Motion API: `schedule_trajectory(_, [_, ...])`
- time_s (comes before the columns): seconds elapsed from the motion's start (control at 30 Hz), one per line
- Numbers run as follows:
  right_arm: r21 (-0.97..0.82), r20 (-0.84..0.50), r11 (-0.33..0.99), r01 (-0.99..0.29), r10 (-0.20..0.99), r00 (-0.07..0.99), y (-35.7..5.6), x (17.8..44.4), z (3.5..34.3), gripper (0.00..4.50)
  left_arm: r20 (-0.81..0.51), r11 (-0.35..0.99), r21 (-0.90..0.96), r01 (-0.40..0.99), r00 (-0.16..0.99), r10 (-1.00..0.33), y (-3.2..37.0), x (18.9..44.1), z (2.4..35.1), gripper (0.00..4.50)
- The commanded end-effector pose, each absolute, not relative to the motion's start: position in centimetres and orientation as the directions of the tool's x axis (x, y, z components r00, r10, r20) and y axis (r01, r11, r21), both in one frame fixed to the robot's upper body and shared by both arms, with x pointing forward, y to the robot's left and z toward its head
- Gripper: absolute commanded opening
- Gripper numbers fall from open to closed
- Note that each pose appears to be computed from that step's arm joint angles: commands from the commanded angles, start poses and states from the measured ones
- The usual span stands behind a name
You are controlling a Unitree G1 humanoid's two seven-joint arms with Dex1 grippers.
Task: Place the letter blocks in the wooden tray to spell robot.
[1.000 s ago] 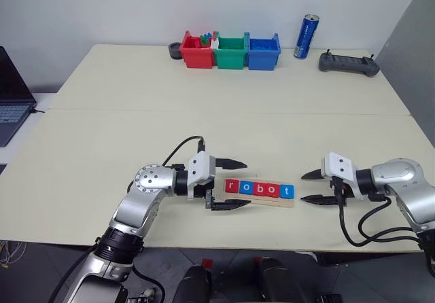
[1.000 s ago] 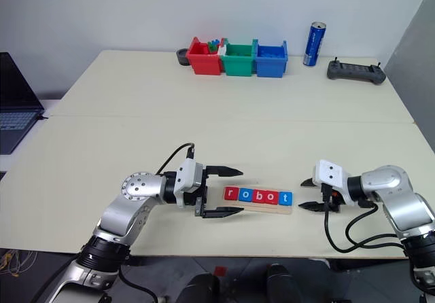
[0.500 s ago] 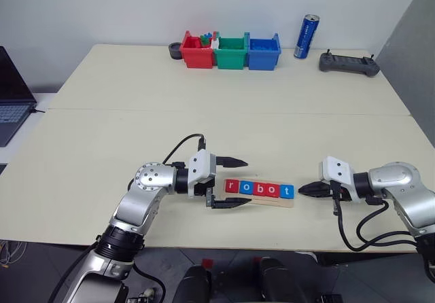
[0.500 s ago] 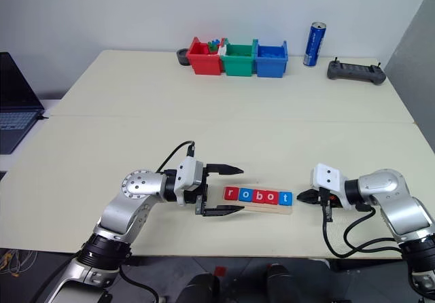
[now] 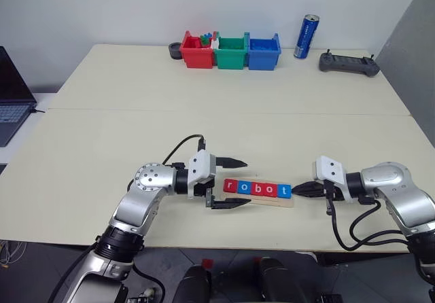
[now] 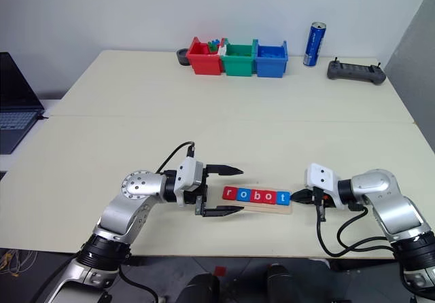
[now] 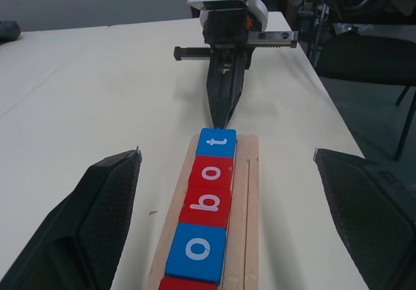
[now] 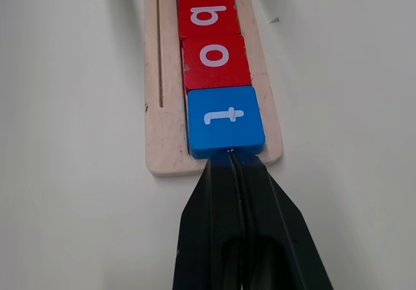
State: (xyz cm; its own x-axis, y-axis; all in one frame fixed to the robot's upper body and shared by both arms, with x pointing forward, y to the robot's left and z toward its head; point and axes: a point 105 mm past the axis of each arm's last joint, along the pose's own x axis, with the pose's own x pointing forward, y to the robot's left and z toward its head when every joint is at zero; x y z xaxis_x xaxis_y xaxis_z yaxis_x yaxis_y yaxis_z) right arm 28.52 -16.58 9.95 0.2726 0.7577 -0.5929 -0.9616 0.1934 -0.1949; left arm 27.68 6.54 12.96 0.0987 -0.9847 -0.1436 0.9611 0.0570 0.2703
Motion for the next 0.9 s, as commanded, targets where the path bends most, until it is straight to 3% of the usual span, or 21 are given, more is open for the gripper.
schedule_trajectory(0.03, [-0.227,-0.568,0.166,-0.960,0.778,0.269,-15.8,28.5,11.2,0.04,-0.128,0.044,0.304,0.952,0.086,-0.988,6.3,27.3,13.8,4.50])
schedule_trajectory(0.53, [-0.227,-0.574,0.162,-0.960,0.774,0.266,-16.5,27.8,11.9,0.04,-0.140,0.052,0.284,0.957,0.095,-0.986,6.5,27.3,13.6,4.50])
schedule_trajectory(0.7, [-0.177,-0.569,0.153,-0.972,0.791,0.228,-16.6,26.3,12.8,1.56,-0.179,0.082,0.275,0.958,0.135,-0.974,7.2,27.8,13.2,4.50])
schedule_trajectory(0.9, [-0.126,-0.512,0.187,-0.974,0.829,0.225,-15.5,25.9,14.3,3.73,-0.237,0.081,0.280,0.957,0.151,-0.960,8.4,27.6,12.5,4.50])
